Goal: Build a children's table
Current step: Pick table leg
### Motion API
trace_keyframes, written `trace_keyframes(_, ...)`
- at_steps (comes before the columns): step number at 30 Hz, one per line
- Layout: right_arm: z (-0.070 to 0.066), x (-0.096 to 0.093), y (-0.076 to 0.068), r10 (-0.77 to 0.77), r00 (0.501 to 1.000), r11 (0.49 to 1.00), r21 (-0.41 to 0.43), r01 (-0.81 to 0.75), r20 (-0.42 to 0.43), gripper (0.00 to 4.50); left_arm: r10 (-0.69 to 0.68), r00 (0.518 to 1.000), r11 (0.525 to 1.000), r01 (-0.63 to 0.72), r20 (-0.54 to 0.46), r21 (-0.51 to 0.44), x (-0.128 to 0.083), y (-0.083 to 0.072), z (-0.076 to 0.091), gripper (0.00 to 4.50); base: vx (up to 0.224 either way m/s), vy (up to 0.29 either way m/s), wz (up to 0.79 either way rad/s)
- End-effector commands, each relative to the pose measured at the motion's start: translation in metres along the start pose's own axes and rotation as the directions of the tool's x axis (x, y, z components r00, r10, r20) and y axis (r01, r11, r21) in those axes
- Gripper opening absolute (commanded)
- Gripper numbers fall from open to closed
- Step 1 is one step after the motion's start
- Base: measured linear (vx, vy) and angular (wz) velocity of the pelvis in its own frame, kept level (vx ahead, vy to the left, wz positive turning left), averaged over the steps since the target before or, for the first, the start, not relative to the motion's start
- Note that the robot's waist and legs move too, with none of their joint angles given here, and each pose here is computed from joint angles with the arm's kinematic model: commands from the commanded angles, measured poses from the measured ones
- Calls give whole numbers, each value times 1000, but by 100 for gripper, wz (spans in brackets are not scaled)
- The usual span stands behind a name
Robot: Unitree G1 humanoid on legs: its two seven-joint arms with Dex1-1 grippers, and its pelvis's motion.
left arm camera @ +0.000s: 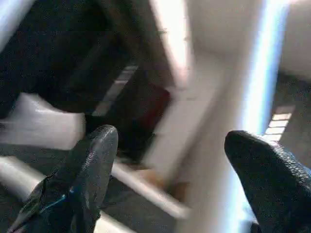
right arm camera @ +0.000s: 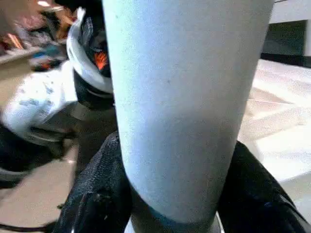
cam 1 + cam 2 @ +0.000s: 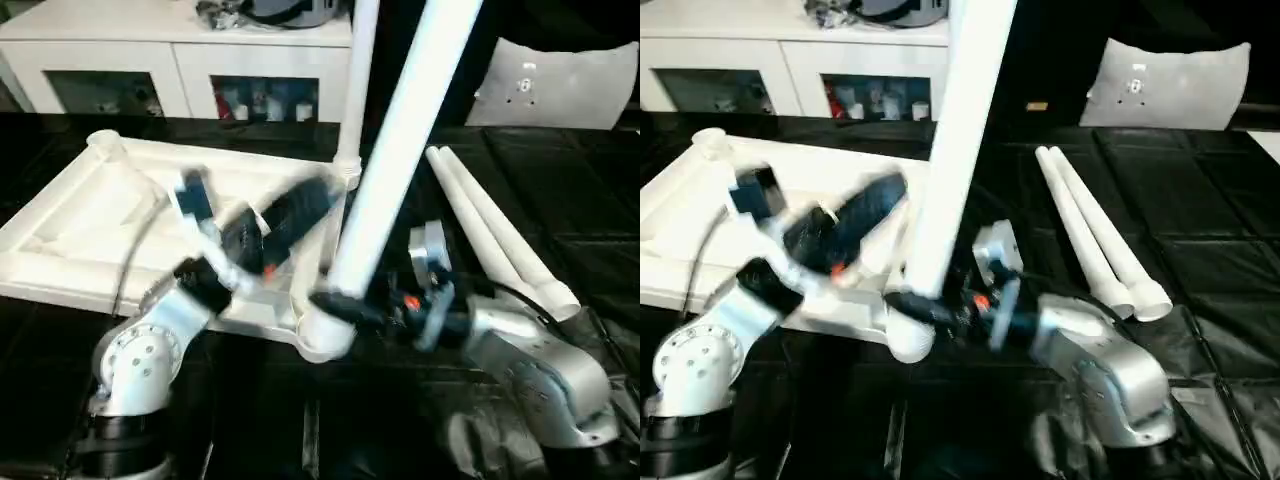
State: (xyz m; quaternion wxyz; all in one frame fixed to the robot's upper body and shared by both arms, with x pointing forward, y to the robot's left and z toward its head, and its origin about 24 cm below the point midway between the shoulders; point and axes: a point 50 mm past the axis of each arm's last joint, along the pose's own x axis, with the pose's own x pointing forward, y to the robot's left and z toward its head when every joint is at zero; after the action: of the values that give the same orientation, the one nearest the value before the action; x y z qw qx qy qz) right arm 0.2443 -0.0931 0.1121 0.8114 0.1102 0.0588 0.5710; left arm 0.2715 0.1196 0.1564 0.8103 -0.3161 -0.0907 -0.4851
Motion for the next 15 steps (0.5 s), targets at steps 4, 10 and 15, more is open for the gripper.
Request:
trace_keyframes(4,-2,6,-8,-98,995,993,-72,96,-23,191,85,950,976,-18,-301,218,13,-7,-18,408,0,0,0)
trace_keyframes(10,-5,7,-10,-134,991,988,-82,131,-29,191,48,926,956,67,-375,287,24,-23,-24,408,0,0,0)
trace_keyframes(15,-6,7,-13,-172,985,981,-97,170,-14,191,78,912,928,81,-403,364,24,-23,-24,408,0,0,0)
